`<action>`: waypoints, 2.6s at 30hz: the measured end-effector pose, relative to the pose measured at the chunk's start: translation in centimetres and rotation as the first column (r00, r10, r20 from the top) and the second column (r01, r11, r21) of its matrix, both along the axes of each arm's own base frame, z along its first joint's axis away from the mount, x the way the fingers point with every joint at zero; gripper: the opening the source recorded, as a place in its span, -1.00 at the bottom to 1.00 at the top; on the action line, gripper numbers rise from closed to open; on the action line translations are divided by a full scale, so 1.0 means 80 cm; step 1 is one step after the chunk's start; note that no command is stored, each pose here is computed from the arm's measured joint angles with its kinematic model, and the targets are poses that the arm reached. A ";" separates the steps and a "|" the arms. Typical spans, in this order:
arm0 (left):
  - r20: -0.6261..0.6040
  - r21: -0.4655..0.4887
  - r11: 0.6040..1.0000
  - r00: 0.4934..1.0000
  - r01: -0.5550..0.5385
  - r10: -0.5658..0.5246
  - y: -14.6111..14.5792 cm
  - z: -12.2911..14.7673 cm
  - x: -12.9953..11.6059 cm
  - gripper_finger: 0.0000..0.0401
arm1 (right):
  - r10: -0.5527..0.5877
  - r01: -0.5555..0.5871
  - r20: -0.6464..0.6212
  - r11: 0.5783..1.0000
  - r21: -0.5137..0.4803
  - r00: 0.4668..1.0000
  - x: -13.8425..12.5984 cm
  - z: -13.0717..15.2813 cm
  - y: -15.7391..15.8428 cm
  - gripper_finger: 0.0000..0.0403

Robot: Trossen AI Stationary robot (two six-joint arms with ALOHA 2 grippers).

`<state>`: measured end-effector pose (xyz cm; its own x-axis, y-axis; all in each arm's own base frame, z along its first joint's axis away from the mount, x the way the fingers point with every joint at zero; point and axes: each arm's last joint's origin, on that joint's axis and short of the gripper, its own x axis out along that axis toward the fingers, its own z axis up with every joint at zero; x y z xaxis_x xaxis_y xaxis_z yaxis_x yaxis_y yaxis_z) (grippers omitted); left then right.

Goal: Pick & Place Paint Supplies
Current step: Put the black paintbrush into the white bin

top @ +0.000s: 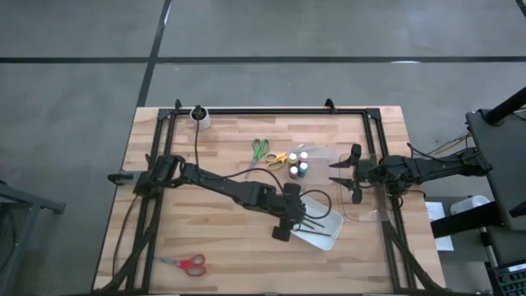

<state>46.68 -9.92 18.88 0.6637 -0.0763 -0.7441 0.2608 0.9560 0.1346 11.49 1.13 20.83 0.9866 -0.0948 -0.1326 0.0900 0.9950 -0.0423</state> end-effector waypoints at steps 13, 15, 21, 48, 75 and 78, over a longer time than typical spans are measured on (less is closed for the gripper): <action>0.022 -0.011 0.923 0.923 -0.384 0.384 0.011 0.039 -0.021 0.08 | 0.000 0.000 0.000 1.000 0.000 1.000 0.000 0.000 0.000 -0.05; 0.028 0.015 0.885 0.885 -0.465 0.464 0.014 0.053 -0.032 0.08 | -0.001 0.001 0.000 1.000 0.000 1.000 0.000 0.000 0.000 -0.05; -0.001 0.088 0.697 0.700 -0.711 0.714 0.025 0.076 -0.074 0.08 | -0.001 0.001 0.000 1.000 0.000 1.000 0.000 0.000 0.000 -0.05; -0.256 0.261 -0.096 -0.165 -0.960 0.953 0.087 0.059 -0.276 0.08 | 0.000 0.000 0.000 1.000 0.000 1.000 0.000 0.000 0.000 -0.05; -0.384 0.197 -0.125 -0.194 -0.972 0.903 0.208 -0.009 -0.385 0.08 | 0.000 0.000 0.000 1.000 0.000 1.000 0.000 0.000 0.000 -0.05; -0.401 0.188 -0.115 -0.184 -0.975 0.898 0.211 -0.018 -0.388 0.08 | 0.000 0.000 0.000 1.000 0.000 1.000 0.000 0.000 0.000 -0.05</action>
